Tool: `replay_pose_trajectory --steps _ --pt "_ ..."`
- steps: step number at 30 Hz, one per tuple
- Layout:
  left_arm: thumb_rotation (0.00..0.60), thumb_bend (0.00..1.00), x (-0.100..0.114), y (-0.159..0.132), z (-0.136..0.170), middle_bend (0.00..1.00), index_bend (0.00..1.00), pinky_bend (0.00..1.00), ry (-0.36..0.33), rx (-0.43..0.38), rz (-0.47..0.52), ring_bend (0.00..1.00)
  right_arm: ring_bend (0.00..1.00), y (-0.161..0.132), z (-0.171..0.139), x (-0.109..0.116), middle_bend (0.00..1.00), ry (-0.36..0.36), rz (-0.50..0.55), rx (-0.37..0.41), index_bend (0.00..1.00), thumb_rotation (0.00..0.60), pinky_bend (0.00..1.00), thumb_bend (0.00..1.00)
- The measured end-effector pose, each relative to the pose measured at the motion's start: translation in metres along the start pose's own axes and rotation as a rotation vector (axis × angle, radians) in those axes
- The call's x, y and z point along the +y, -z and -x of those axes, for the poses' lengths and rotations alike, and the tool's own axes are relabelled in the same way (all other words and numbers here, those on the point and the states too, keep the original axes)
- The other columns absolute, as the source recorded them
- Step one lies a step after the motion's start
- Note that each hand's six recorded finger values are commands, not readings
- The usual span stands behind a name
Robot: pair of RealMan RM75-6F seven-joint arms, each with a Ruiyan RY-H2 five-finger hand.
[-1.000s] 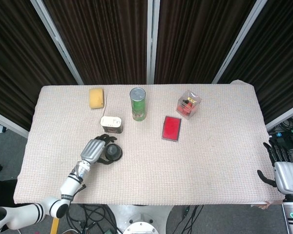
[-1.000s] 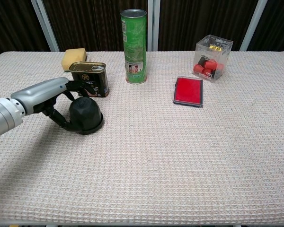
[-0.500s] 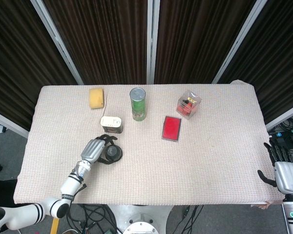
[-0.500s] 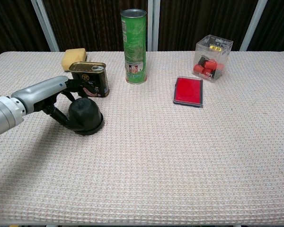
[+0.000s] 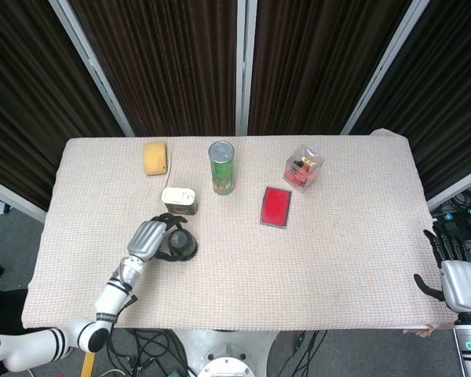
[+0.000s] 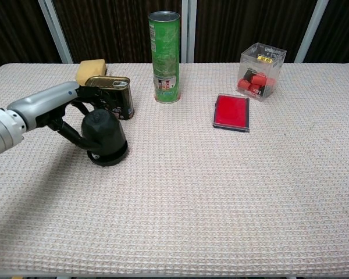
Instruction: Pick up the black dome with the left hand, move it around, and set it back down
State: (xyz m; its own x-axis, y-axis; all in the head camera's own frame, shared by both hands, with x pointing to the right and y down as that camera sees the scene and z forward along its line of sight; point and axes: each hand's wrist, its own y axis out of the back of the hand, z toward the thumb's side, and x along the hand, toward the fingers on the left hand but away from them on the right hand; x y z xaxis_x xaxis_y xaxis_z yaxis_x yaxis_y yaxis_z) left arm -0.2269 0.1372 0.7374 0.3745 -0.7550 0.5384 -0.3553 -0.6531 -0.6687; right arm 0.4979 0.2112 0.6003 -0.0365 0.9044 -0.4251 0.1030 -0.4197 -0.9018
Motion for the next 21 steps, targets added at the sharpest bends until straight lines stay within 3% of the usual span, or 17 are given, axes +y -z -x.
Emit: replay_pose_trajectory --steps 9,21 --pt "0.6 0.18 0.026 0.01 0.007 0.4 0.26 0.28 -0.045 0.026 -0.035 0.21 0.0 -0.001 0.0 0.0 0.0 0.001 0.001 0.003 0.0 0.6 0.0 0.18" --pt "0.6 0.2 0.049 0.053 0.011 0.4 0.26 0.28 -0.105 0.143 -0.077 0.21 0.0 -0.004 0.0 -0.002 0.0 -0.008 -0.006 0.006 0.0 0.6 0.0 0.18"
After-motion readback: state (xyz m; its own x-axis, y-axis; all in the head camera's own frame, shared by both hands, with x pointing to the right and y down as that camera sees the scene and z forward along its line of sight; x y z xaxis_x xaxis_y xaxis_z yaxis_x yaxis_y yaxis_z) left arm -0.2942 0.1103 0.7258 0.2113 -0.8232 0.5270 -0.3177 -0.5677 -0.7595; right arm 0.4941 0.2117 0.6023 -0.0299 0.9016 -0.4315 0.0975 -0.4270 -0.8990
